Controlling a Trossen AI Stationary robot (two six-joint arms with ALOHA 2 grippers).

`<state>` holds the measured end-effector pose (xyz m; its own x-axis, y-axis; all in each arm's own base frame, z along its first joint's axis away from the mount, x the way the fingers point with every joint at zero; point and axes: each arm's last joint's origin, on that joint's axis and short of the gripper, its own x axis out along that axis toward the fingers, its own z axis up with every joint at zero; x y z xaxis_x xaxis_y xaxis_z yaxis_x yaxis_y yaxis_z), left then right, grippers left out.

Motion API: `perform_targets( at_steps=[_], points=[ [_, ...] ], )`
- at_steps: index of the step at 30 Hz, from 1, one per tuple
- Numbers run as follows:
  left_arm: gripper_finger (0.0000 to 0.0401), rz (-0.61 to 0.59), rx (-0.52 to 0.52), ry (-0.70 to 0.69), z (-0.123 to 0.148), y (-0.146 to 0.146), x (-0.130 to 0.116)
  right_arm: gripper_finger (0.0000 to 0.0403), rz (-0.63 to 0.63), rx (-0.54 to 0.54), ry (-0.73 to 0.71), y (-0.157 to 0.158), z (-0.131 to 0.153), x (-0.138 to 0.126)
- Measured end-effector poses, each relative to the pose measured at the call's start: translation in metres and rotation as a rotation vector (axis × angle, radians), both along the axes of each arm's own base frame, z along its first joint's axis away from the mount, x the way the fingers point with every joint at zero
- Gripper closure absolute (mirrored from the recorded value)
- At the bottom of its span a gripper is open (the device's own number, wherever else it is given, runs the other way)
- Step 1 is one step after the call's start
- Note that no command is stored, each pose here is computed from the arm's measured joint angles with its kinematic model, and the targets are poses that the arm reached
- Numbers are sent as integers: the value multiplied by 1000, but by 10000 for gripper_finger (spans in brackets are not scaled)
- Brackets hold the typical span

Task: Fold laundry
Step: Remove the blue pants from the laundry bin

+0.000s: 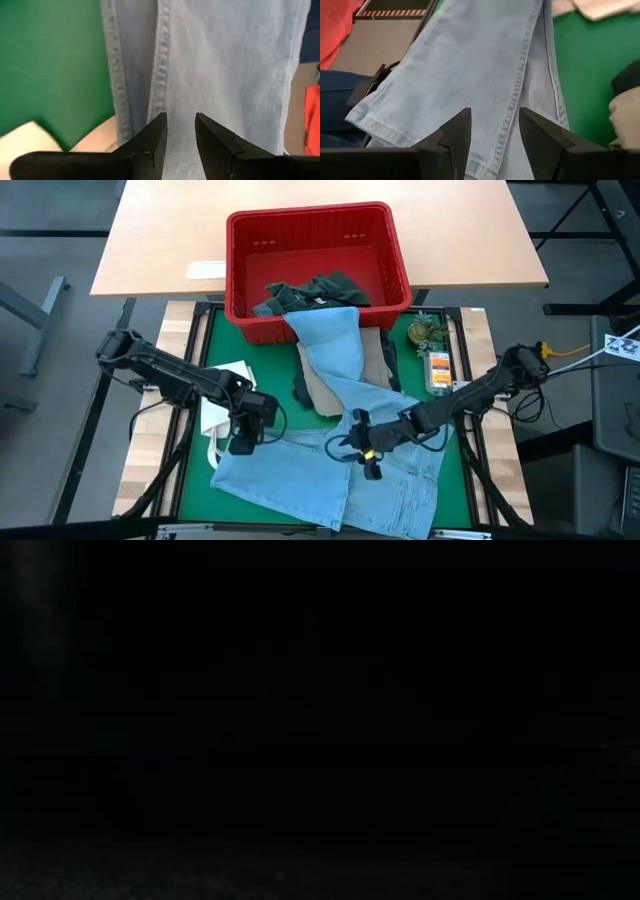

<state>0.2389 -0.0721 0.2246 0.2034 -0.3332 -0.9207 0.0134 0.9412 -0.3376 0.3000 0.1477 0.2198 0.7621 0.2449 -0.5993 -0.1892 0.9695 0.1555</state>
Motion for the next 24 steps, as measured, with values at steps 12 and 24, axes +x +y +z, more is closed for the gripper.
perform_targets(
  at_steps=[12, 24],
  points=[
    [305, 49, 91, -3, -6, 11, 6, 237, 58, 56, 49, 5, -17, 8],
    [305, 265, 215, -7, -6, 20, 8, 237, 78, 32, 37, 5, -17, 8]
  ],
)
